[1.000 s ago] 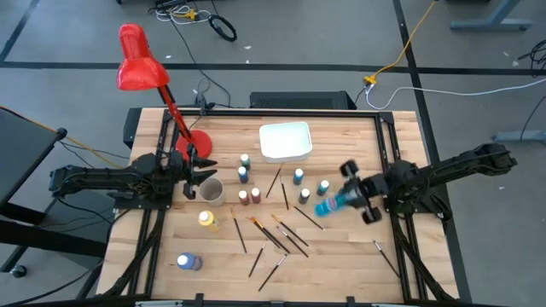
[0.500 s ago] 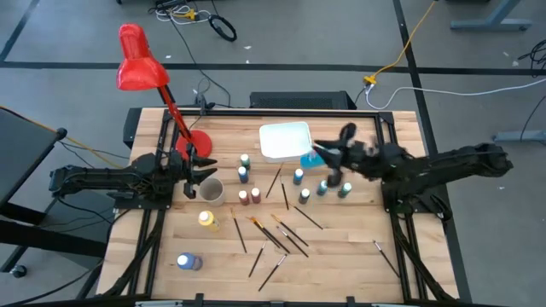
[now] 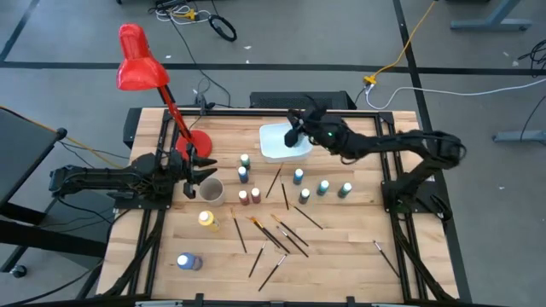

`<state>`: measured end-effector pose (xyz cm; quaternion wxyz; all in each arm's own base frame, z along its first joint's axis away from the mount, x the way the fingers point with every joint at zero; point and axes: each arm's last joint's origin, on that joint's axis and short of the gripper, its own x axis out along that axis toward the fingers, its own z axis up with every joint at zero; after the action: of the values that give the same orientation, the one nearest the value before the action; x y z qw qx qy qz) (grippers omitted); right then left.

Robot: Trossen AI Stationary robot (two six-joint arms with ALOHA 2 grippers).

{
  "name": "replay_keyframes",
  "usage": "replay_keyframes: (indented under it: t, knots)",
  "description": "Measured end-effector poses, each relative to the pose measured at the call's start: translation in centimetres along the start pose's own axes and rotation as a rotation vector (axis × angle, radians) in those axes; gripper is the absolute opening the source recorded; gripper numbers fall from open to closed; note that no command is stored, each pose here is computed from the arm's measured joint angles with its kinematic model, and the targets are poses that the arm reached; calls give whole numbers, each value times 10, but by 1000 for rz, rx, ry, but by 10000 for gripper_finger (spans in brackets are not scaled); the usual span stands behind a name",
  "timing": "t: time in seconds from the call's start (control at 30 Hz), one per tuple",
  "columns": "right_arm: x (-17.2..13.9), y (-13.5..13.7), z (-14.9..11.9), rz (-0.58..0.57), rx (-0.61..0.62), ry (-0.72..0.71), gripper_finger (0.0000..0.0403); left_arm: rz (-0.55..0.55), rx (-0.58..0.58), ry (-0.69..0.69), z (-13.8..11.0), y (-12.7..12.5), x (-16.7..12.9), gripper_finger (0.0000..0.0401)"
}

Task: Pick & Place Paint Supplies
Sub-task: Put the large light blue paint bottle into the white bin

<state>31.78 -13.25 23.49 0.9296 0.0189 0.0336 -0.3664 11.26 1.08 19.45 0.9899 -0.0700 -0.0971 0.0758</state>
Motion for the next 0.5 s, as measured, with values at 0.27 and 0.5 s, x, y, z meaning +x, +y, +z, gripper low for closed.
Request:
replay_keyframes:
  t: [0.27,0.5]
  knots:
    - [27,-27,-36,-89,15,84,76,0,7,0,0,0,0,139]
    - [35,-39,-51,-125,0,121,76,0,8,0,0,0,0,139]
